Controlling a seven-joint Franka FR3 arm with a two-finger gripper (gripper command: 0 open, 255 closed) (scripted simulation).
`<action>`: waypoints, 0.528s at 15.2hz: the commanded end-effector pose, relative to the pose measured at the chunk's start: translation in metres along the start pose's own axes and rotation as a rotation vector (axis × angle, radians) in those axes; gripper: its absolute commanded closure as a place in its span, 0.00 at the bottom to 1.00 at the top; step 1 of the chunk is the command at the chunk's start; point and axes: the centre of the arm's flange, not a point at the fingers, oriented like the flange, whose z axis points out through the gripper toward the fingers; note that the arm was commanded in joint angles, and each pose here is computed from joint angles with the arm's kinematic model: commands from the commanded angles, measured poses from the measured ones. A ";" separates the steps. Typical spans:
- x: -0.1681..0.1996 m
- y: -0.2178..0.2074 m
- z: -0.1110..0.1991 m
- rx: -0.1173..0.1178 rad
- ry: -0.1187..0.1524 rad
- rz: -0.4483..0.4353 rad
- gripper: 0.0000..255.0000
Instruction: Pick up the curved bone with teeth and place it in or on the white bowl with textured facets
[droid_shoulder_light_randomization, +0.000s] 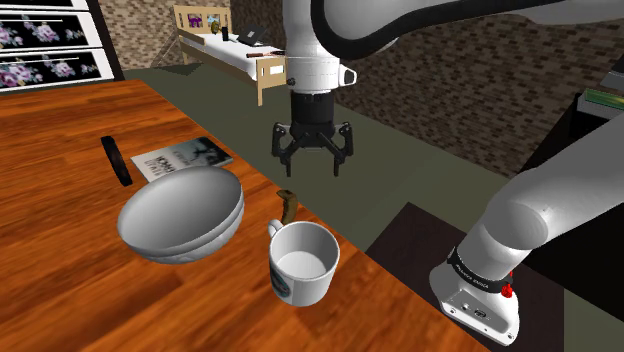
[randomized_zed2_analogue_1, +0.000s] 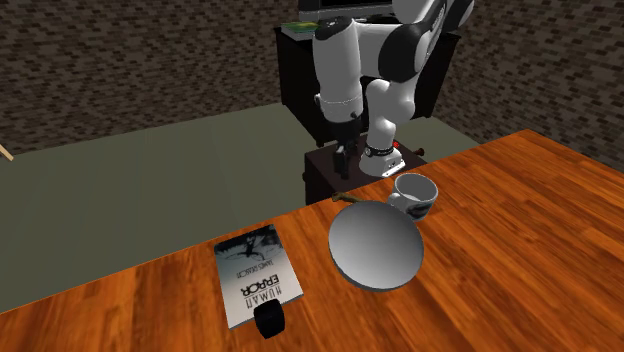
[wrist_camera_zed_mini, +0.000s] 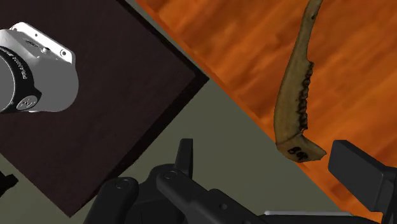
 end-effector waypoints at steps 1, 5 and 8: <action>-0.001 -0.024 0.009 0.008 -0.030 0.081 0.00; -0.001 -0.036 0.029 0.011 -0.043 0.117 0.00; -0.001 -0.036 0.045 0.011 -0.043 0.117 0.00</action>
